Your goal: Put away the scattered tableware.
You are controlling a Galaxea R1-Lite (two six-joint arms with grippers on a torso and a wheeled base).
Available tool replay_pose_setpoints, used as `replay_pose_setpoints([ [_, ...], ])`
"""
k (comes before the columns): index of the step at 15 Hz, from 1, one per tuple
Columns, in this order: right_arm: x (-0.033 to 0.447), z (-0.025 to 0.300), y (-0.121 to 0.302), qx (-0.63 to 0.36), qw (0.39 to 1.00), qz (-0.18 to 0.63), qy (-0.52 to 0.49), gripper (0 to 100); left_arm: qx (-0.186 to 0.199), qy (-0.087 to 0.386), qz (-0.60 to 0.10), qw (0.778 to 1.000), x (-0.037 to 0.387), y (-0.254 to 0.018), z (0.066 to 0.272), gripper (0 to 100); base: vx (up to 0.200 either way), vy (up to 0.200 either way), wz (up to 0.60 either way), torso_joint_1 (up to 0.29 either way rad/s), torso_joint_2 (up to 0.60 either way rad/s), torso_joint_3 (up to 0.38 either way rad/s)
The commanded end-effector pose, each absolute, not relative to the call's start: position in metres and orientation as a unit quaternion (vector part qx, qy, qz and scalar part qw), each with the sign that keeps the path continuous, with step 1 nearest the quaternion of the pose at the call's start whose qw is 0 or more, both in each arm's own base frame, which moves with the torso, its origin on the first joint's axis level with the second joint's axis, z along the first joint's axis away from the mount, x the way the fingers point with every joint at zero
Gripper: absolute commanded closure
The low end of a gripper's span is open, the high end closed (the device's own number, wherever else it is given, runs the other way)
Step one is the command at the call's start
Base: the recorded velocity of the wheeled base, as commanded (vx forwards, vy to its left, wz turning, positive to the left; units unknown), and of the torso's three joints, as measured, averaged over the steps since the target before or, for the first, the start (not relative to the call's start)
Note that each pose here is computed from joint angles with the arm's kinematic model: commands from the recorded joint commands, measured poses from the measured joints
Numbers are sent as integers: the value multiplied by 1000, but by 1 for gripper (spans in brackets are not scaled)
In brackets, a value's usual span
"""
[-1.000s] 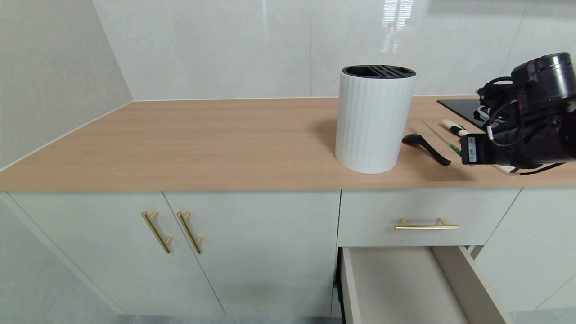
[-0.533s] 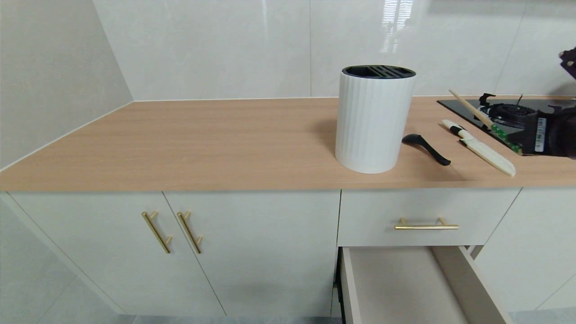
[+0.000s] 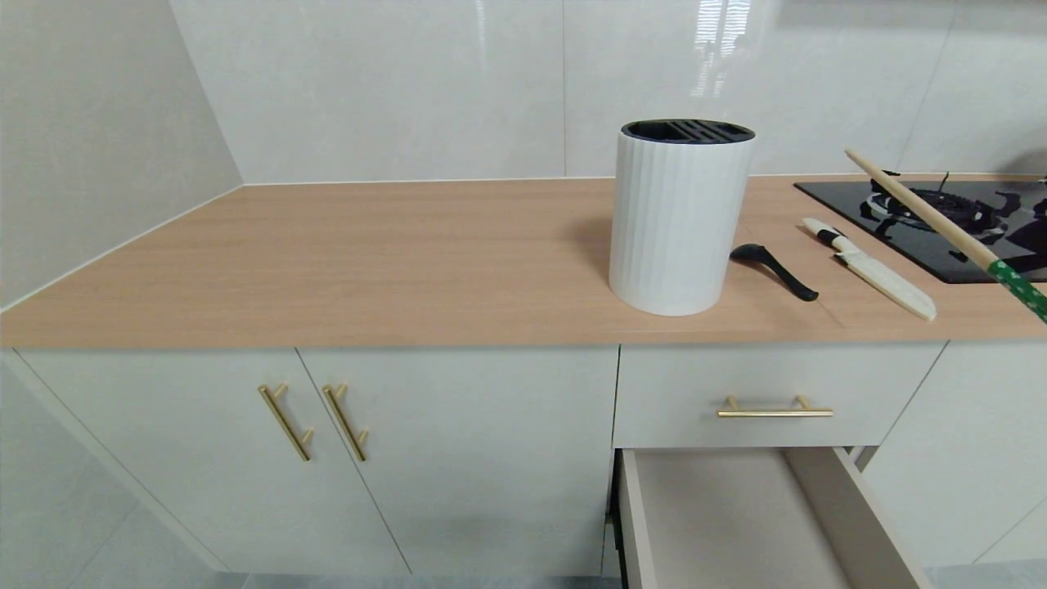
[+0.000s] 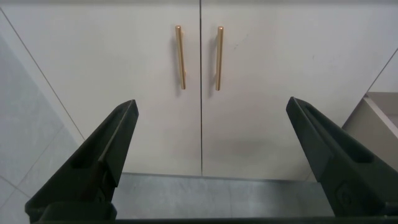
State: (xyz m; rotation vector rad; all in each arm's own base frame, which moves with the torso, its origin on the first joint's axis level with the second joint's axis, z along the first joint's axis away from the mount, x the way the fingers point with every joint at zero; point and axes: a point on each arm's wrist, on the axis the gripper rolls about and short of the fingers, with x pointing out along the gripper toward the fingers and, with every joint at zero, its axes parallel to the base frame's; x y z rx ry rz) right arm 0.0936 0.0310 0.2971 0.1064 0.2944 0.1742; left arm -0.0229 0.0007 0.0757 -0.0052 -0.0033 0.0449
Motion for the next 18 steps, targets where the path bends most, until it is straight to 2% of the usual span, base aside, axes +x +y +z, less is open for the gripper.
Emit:
replay_pose_setpoints([
  [1,58,283,19,57,986,100,123,100,-3,-2,23,1000,-23,1,76,0,0,0,0,0,0,0],
  [6,46,233,18,39,970,156,182,100,-3,-2,23,1000,-23,1,76,0,0,0,0,0,0,0],
  [9,47,216,20,17,961,178,210,100,-3,-2,23,1000,-23,1,76,0,0,0,0,-24,71,45],
  [18,49,183,29,-15,929,259,264,100,-3,-2,23,1000,-23,1,76,0,0,0,0,-130,428,288],
])
